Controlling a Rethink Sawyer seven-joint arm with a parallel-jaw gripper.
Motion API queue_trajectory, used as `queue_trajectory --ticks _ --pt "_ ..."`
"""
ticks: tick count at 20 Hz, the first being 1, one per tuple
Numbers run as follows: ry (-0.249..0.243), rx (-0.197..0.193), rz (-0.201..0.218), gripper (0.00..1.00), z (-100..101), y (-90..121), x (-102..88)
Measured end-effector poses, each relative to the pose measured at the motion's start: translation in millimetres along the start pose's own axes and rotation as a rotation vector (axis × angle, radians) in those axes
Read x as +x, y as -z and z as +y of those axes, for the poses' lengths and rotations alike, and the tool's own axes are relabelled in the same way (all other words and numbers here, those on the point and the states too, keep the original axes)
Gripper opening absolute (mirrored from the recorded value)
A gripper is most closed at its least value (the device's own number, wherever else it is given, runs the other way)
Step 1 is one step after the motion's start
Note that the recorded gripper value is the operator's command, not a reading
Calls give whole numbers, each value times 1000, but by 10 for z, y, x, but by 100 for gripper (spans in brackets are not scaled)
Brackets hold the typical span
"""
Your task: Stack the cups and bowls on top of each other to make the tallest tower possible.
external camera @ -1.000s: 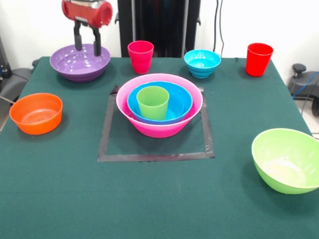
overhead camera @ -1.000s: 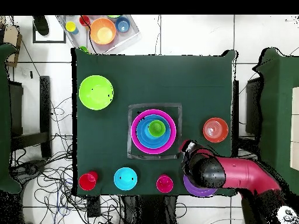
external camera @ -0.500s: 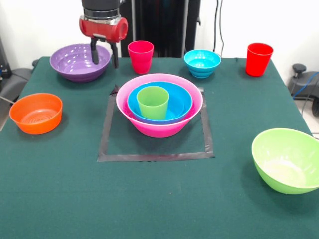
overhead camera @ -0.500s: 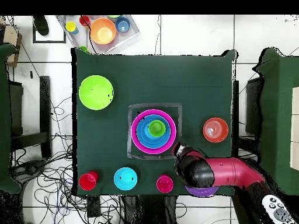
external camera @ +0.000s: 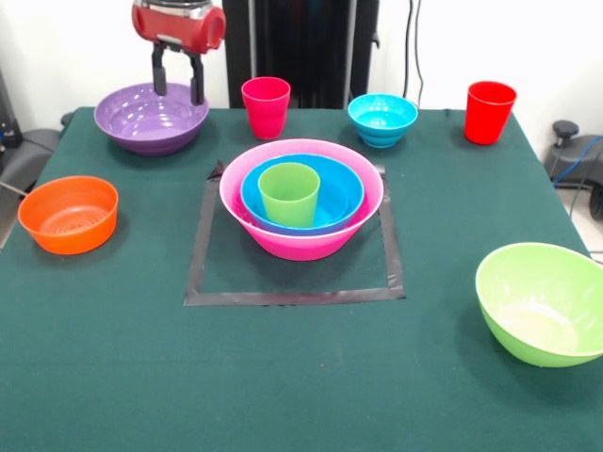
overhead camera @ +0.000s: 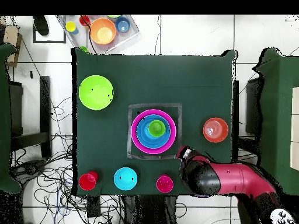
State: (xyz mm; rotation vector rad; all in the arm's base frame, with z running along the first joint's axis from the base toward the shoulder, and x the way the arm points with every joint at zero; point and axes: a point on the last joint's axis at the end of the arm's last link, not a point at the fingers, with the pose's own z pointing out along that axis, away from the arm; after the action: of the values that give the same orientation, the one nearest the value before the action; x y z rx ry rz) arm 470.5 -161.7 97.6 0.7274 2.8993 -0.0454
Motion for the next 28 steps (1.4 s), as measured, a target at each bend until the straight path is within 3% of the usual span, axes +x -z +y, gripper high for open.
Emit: queue_trajectory --ticks 6,11,16,20,28 --pt "33 10 7 100 79 -36 66" --pt "119 24 43 100 237 -280 347" --pt "169 23 79 100 330 -523 627" --pt "164 35 104 100 250 -589 735" --pt "124 63 111 100 19 -583 741"
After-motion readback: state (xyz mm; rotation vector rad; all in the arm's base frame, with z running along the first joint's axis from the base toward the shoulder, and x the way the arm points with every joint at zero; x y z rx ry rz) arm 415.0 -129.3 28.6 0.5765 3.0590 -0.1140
